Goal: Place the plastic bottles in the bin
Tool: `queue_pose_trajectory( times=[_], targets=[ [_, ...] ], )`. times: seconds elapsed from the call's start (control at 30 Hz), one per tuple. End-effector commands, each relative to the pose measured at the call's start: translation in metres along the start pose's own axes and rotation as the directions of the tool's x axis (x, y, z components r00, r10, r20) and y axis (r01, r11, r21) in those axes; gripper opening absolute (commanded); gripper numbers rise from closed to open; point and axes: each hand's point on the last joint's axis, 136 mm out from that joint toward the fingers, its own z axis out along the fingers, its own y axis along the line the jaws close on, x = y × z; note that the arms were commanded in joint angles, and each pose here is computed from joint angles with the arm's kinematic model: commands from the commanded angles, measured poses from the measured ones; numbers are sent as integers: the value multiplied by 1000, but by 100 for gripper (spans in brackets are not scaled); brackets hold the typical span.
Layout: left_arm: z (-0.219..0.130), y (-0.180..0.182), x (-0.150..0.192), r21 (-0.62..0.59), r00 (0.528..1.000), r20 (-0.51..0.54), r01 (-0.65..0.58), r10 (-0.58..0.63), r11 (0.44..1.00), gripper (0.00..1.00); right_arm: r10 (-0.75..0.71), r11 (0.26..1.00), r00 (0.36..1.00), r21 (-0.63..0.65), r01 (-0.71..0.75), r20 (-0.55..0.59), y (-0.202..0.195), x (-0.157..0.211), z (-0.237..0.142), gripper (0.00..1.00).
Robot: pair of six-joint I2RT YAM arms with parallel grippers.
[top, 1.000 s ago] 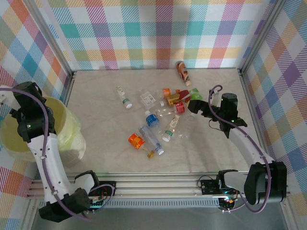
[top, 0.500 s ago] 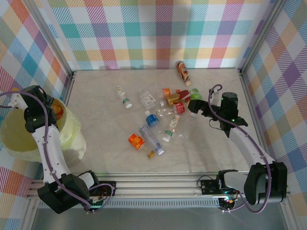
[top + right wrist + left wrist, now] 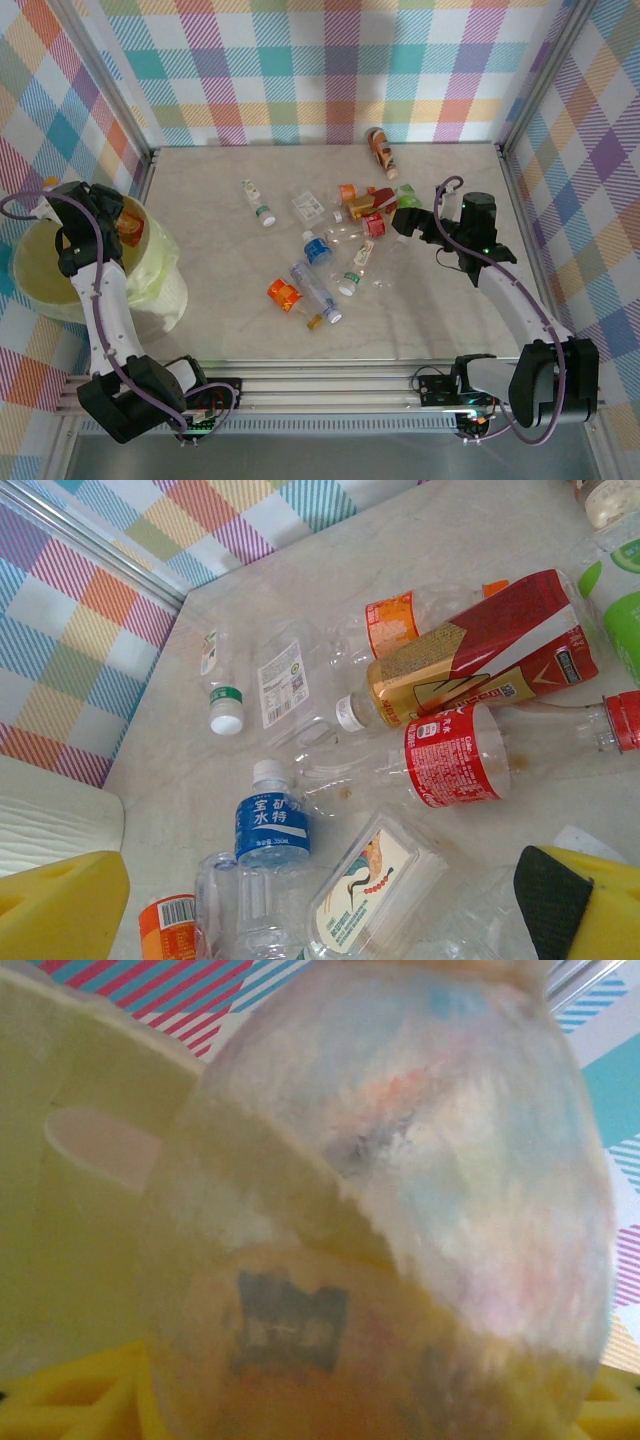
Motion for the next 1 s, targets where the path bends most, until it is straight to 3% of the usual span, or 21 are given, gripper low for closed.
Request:
queue_pose_trajectory(
  times=[0.0,0.3,0.5,0.67,0.8,0.97],
  targets=[
    [-13,9,0,-18,996,25,-83,84,996,70,-36,999,999,-17,36,23,10,-9,-4,100],
    [-10,16,15,-12,988,-9,-155,155,988,71,-33,999,999,-18,33,23,11,-9,-4,100],
    [-9,22,17,-38,988,-17,-155,154,987,81,-32,999,999,-15,32,22,10,-8,-5,100],
    [-13,28,16,-72,987,-17,-163,162,984,83,-33,999,999,-17,33,25,11,-9,-5,100],
    [-25,28,7,-109,988,-23,-156,154,982,87,-30,999,999,-18,30,26,11,-9,-4,100],
    [-54,5,-6,-66,991,-53,-126,122,990,93,-4,1000,1000,-31,4,7,11,-4,-2,100]
  ],
)
